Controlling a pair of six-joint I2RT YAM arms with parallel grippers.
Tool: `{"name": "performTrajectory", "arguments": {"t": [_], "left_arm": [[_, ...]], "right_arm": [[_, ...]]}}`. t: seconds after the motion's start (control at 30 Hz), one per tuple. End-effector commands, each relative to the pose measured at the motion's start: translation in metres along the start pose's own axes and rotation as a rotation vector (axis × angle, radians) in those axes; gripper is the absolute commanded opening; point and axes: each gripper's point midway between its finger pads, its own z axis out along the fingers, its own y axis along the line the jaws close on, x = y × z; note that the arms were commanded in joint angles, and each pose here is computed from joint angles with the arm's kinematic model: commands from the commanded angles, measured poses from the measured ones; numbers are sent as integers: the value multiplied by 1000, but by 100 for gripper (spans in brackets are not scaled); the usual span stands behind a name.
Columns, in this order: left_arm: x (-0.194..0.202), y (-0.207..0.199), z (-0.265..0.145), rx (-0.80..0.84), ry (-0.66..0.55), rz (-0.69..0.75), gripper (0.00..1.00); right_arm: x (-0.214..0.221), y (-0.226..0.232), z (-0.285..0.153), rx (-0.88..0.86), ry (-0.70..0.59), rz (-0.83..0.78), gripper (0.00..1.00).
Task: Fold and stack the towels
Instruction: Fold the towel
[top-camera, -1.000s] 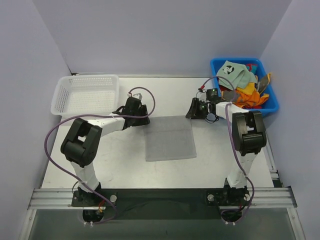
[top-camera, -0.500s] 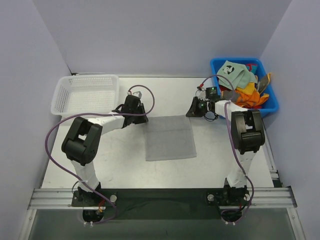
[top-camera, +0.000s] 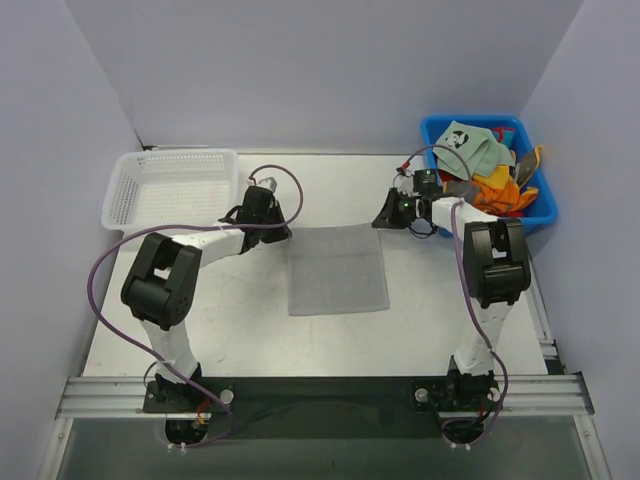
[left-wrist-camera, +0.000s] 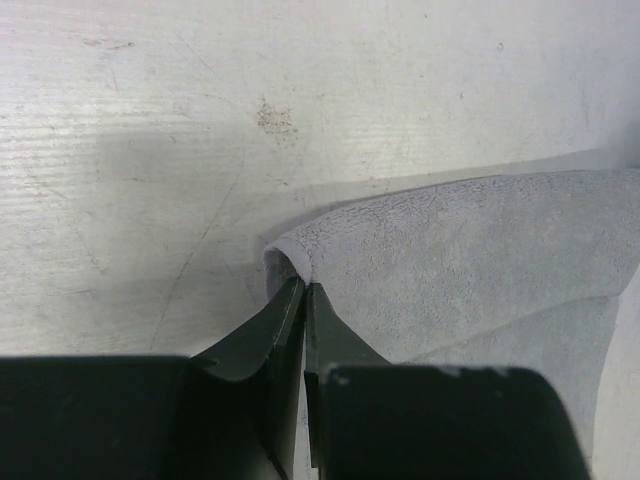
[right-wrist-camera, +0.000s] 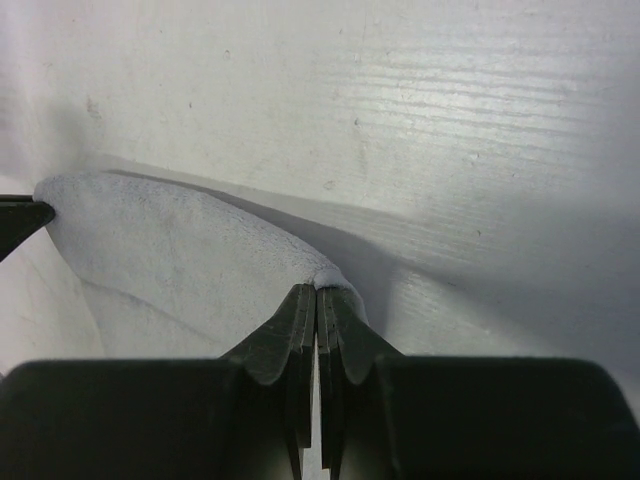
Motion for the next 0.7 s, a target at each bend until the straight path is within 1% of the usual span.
{"name": "performTrajectory", "arguments": {"t": [0.0,0.23,0.47,0.57,0.63,0.67], "left_arm": [[-29,-13,-1,56,-87,-25,13],[-32,0,14,81,-105,-101,11],[-44,-2,27,99,-132,-73,11],[-46,0,34,97,-134,-51,14],[-47,0,37,94,-136,-35,22],[-47,0,37,92,-139,-29,26]], "right_arm": [[-21,4,-7,-22,-37,24,0],[-27,-10,7,-24,-24,88,0],[-43,-16,19,-28,-39,91,0],[-51,-14,20,-32,-52,77,1],[-53,-15,21,-28,-56,70,10],[-53,-16,21,-24,-57,57,17]]}}
